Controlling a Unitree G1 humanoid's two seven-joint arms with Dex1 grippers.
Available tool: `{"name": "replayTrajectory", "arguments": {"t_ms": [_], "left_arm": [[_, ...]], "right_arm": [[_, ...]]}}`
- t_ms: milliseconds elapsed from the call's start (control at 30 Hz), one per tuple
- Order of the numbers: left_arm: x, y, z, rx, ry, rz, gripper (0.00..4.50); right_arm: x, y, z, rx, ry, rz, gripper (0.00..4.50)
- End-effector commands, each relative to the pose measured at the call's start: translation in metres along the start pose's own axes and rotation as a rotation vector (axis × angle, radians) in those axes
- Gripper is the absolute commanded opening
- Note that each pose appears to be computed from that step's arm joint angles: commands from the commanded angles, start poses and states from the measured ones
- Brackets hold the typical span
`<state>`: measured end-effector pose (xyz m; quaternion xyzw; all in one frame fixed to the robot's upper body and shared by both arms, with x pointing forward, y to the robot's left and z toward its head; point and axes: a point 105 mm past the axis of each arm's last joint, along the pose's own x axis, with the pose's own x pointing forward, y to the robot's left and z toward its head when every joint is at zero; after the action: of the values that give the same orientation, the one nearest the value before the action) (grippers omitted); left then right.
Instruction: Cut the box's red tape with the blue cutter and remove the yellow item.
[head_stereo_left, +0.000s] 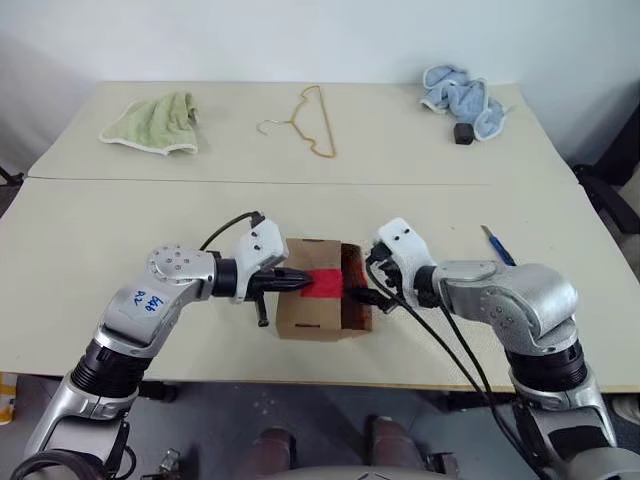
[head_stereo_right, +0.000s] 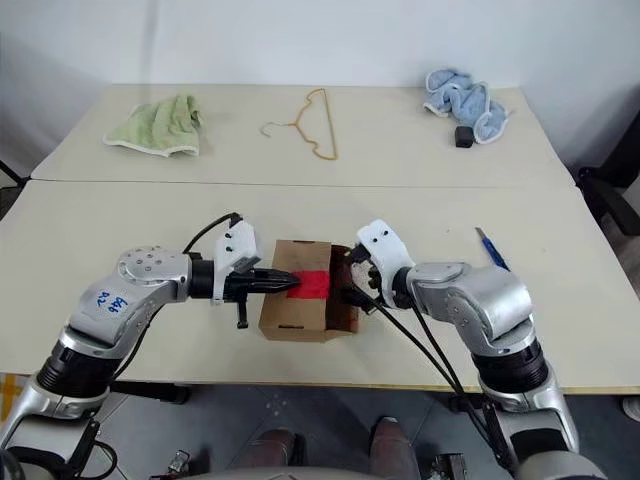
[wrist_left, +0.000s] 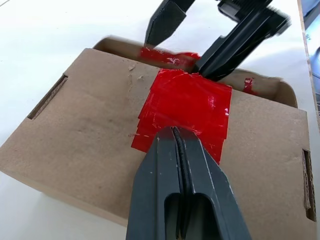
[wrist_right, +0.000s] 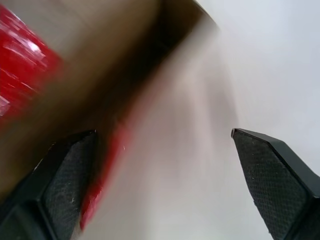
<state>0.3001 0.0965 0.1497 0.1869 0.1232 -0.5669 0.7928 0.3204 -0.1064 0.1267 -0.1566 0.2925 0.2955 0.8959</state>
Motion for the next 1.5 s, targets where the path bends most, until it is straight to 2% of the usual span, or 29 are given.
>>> {"name": "replayTrajectory", "arguments": {"t_ms": [33,267,433,567,600,833,1033,1133,1233,1433,1500], "left_arm": [[0.008,-0.015,-0.04,-0.107,0.123,-0.045,0.0],[0.007,-0.014,-0.04,-0.114,0.117,-0.034,0.0],[0.006,-0.013,-0.038,-0.115,0.111,-0.023,0.0],[0.005,-0.012,-0.038,-0.11,0.105,-0.02,0.0],[0.006,-0.013,-0.037,-0.105,0.098,-0.023,0.0],[0.007,-0.013,-0.033,-0.08,0.069,-0.033,0.0],[0.005,-0.012,-0.032,-0.076,0.058,-0.022,0.0],[0.003,-0.012,-0.033,-0.077,0.057,-0.015,0.0],[0.002,-0.012,-0.033,-0.079,0.057,-0.009,0.0],[0.002,-0.012,-0.032,-0.081,0.054,-0.001,0.0],[0.001,-0.012,-0.032,-0.082,0.053,0.0,0.0]], "right_arm": [[0.001,-0.005,0.0,-0.054,-0.017,-0.038,4.48],[0.01,0.004,-0.008,-0.124,-0.03,-0.019,4.48],[0.005,0.001,-0.009,-0.086,-0.073,0.013,4.48],[-0.011,-0.017,0.002,0.047,-0.141,0.103,4.48],[-0.015,-0.022,0.004,0.138,-0.144,0.153,4.48],[-0.007,-0.032,-0.001,0.452,-0.036,0.383,4.48],[0.011,-0.016,0.007,0.599,0.014,0.539,4.48],[0.019,0.0,0.004,0.578,0.076,0.581,4.48],[0.022,0.011,0.002,0.556,0.114,0.615,3.86],[0.029,0.022,-0.006,0.53,0.159,0.633,1.86],[0.03,0.023,-0.008,0.532,0.167,0.634,1.86]]}}
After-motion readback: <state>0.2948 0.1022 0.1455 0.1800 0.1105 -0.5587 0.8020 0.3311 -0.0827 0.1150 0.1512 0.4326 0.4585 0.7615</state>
